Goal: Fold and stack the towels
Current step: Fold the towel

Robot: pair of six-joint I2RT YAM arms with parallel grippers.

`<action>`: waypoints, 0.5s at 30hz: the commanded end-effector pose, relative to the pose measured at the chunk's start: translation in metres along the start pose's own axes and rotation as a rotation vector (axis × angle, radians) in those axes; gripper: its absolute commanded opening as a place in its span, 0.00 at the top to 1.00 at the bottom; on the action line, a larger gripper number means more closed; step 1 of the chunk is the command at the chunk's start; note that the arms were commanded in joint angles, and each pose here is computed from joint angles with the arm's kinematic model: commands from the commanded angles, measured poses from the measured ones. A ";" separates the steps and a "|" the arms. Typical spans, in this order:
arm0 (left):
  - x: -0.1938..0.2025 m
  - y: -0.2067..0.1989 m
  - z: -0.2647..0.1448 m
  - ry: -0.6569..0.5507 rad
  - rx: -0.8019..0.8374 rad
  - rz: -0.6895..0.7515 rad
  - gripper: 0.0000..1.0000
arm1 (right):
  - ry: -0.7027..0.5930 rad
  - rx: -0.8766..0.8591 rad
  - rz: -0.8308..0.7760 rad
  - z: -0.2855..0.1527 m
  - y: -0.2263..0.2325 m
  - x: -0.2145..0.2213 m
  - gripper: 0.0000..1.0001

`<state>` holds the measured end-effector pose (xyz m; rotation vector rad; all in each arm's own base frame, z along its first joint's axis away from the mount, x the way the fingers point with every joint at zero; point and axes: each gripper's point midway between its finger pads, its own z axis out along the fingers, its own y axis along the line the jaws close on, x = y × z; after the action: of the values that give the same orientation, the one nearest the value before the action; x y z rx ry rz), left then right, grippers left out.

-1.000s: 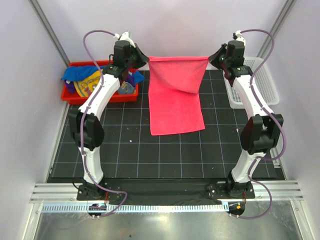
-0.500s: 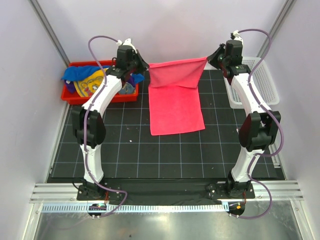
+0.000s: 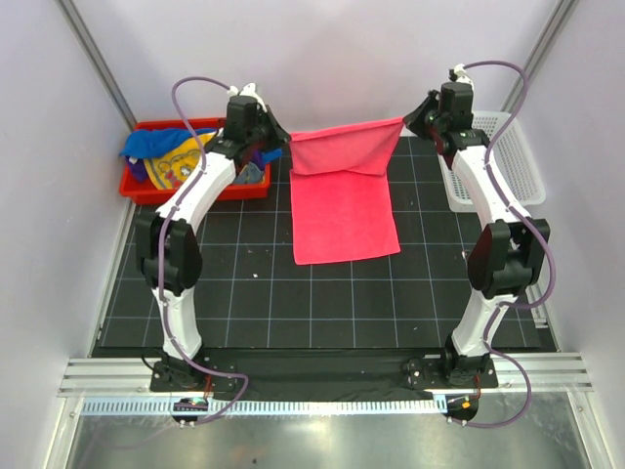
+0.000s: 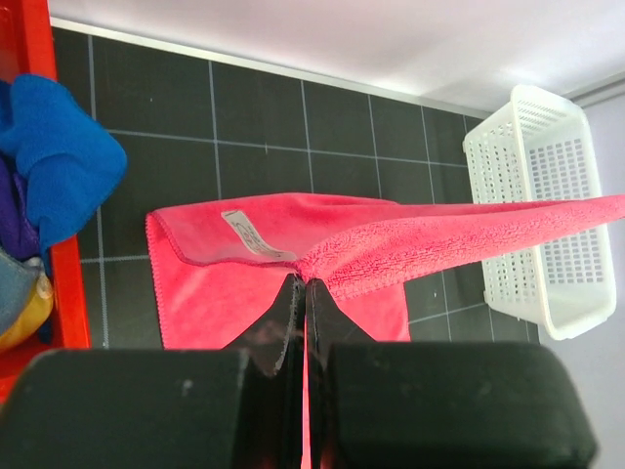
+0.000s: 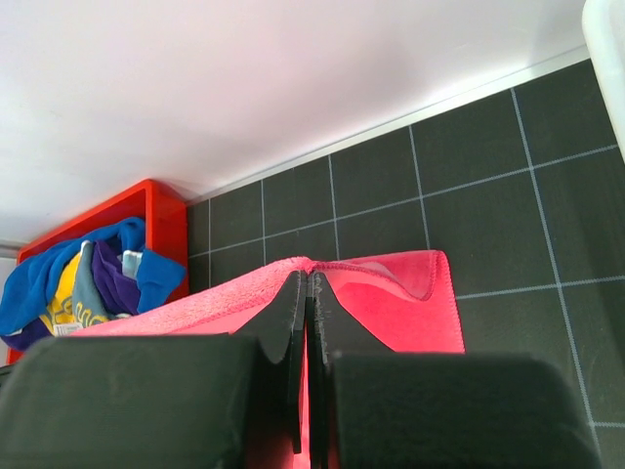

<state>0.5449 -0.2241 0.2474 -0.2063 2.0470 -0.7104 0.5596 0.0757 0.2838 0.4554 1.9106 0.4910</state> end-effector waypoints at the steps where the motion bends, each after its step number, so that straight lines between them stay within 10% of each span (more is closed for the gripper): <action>1: -0.037 0.005 -0.027 -0.101 -0.020 0.032 1.00 | -0.153 0.018 -0.005 -0.033 0.001 -0.052 0.99; 15: -0.011 0.013 -0.043 -0.067 -0.019 0.003 1.00 | -0.096 0.005 0.008 -0.052 -0.007 -0.020 0.99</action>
<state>0.5166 -0.2216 0.2388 -0.1925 2.0671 -0.7441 0.5222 0.0770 0.2769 0.4527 1.9410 0.5103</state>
